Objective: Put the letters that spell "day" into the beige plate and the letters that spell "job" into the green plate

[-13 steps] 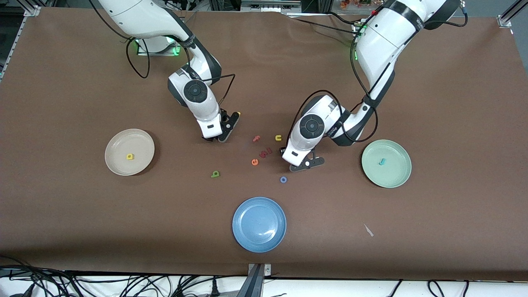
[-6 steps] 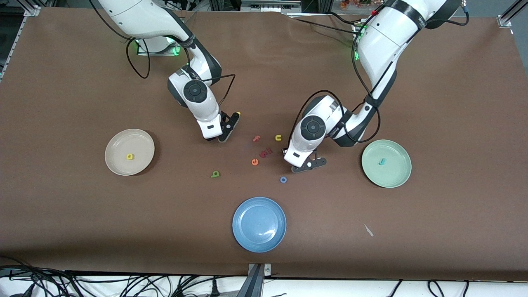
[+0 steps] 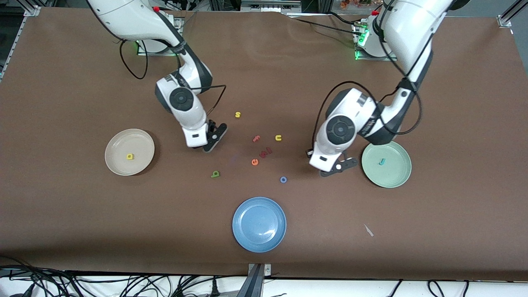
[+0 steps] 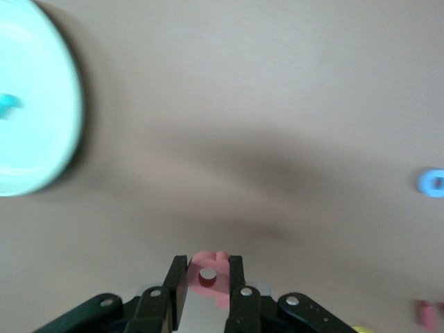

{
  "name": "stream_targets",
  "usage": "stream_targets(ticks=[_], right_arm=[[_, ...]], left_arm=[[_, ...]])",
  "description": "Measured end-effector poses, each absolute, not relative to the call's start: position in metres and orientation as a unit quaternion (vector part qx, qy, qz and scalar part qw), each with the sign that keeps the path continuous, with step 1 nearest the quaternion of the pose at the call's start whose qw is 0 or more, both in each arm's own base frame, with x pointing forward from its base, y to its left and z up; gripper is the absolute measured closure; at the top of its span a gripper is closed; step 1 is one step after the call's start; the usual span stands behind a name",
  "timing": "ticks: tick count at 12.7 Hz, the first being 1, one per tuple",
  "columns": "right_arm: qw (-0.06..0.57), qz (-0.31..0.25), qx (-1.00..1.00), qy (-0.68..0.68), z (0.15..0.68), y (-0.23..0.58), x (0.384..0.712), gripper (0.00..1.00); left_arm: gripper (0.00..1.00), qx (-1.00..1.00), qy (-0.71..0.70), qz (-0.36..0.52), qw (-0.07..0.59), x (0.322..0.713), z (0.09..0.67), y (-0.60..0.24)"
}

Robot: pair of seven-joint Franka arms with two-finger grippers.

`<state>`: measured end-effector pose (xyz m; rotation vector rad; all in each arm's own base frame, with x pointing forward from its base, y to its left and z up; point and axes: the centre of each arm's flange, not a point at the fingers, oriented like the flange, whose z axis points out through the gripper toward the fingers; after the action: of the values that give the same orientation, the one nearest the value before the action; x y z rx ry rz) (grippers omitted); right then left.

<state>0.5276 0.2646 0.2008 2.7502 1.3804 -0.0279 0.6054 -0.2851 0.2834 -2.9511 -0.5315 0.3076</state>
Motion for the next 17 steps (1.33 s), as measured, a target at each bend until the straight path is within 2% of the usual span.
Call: stream_targets(ticks=[6,11,12,14,17], right_arm=[[0.083,-0.073,0.934,0.338,0.265,0.135,0.560,0.87],[0.057,-0.101,0.968,0.223,0.243,0.040,0.565,0.87],[0.054,-0.103,0.970,0.215,0.238,0.036,0.565,0.81],[0.052,-0.100,0.970,0.217,0.239,0.042,0.570,0.60],[0.044,-0.098,0.961,0.255,0.258,0.095,0.583,0.28]], left_arm=[[0.75,-0.973,-0.129,0.175,0.071,0.631,0.269,-0.142],[0.75,-0.971,-0.107,0.204,0.066,0.633,0.236,-0.055],[0.75,-0.971,-0.103,0.202,0.076,0.631,0.222,-0.048],[0.75,-0.973,-0.094,0.193,0.081,0.624,0.191,-0.039],[0.74,-0.974,-0.098,0.188,0.074,0.618,0.169,-0.028]])
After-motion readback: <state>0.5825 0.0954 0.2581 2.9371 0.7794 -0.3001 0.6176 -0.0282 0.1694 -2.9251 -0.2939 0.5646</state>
